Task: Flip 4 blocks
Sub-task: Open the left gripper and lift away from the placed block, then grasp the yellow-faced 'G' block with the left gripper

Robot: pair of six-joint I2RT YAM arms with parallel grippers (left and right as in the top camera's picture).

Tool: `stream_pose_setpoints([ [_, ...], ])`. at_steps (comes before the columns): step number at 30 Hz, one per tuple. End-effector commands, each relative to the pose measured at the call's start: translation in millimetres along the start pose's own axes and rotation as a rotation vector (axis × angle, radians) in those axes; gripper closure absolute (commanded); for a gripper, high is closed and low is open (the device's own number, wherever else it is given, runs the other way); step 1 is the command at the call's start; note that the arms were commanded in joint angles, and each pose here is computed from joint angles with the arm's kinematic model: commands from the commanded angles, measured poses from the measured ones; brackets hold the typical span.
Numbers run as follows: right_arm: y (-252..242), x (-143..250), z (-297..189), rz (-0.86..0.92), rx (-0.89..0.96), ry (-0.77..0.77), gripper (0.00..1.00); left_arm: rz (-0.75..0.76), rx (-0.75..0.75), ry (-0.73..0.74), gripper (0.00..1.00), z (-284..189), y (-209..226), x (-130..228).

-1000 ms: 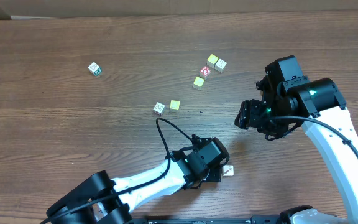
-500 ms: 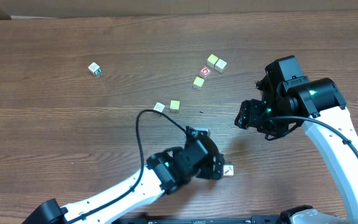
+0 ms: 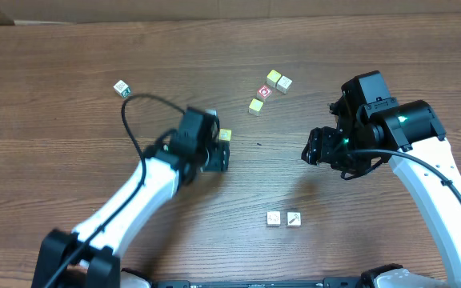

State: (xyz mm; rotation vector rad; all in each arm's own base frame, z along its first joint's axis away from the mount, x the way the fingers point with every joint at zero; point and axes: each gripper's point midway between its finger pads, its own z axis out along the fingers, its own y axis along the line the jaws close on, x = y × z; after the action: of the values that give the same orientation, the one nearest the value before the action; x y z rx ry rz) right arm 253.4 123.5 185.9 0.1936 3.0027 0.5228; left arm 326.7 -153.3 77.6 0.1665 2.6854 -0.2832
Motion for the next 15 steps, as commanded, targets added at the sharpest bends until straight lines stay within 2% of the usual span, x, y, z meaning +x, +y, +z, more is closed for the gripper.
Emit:
stream_pose_setpoints([
  [1, 4, -4, -7, -0.019, -0.006, -0.032, 0.28, 0.192, 0.023, 0.007, 0.28, 10, -6, -31],
  [7, 3, -2, -7, -0.016, -0.002, -0.023, 0.28, 0.302, 0.013, 0.100, 0.33, 43, -12, -50],
  [12, 2, -2, -7, -0.015, -0.001, -0.020, 0.27, 0.324, 0.012, 0.170, 0.38, 65, -11, -46],
  [15, 3, -2, -7, -0.016, -0.002, -0.023, 0.27, 0.324, 0.029, 0.193, 0.44, 72, -14, -42],
])
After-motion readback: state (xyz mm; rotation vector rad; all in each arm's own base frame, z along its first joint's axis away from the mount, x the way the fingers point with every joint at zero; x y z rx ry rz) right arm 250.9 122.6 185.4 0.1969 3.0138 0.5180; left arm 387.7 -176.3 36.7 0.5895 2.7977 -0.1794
